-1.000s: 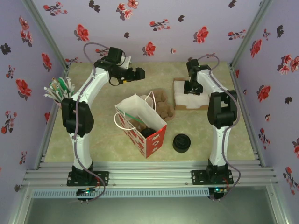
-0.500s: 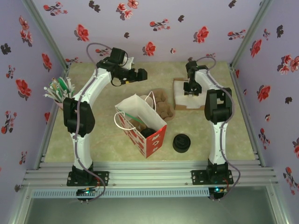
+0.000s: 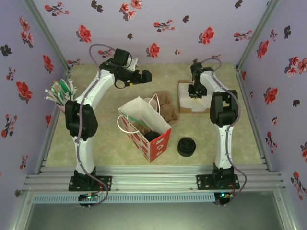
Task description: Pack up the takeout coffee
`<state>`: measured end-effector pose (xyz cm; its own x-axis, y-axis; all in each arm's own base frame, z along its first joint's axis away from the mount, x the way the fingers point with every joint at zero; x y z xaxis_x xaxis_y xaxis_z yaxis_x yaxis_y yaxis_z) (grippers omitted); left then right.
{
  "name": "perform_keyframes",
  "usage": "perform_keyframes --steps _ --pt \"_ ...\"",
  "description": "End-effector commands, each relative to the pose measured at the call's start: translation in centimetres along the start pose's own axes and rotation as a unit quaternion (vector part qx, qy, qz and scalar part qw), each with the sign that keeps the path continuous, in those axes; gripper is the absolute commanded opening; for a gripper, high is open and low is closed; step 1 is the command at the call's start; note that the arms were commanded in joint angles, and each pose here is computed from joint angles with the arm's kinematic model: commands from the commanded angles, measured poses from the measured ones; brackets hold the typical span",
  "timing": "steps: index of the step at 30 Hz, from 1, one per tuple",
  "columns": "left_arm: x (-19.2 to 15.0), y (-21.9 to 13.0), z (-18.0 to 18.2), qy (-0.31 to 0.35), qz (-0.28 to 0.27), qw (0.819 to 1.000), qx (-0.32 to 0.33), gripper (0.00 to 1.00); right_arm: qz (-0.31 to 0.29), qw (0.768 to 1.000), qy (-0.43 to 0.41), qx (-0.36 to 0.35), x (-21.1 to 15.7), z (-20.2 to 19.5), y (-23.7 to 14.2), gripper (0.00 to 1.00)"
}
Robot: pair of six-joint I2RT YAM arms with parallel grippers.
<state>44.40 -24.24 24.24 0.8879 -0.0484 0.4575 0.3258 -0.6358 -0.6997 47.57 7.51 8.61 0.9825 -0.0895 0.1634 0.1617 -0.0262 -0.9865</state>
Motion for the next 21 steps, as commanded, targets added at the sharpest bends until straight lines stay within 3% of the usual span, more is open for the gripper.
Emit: perform_keyframes --steps 1,6,9,11,14,21 --pt "0.3 0.3 -0.6 0.016 0.001 1.0 -0.013 0.99 0.002 1.0 -0.001 0.0 0.2 -0.3 -0.7 0.13" --pt "0.3 0.1 -0.7 0.018 0.0 1.0 -0.013 0.99 -0.005 1.0 -0.001 -0.002 0.4 -0.3 -1.3 0.08" --pt "0.4 0.0 -0.7 0.02 0.0 1.0 -0.012 0.99 -0.011 1.0 -0.001 -0.008 0.5 -0.5 -1.7 0.37" --pt "0.4 -0.1 -0.7 0.02 -0.001 1.0 -0.012 0.99 -0.013 1.0 -0.002 -0.015 0.6 -0.6 -1.6 0.46" --pt "0.4 -0.1 -0.8 0.02 -0.001 1.0 -0.013 0.99 -0.004 1.0 -0.003 -0.019 0.7 -0.7 -0.7 0.5" --pt "0.5 0.2 -0.7 0.02 0.0 1.0 -0.012 0.99 0.042 0.999 0.004 0.001 -0.3 -0.4 2.9 0.49"
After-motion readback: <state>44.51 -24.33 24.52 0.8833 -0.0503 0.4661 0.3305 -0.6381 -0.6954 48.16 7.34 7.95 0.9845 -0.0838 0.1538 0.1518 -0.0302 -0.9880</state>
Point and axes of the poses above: each hand's point on the last joint's axis, 136 mm out from that joint toward the fingers, its own y axis out along the fingers, its own z axis along the line the jaws close on, x = y × z, the point moved 5 cm from there along -y, back along the fingers
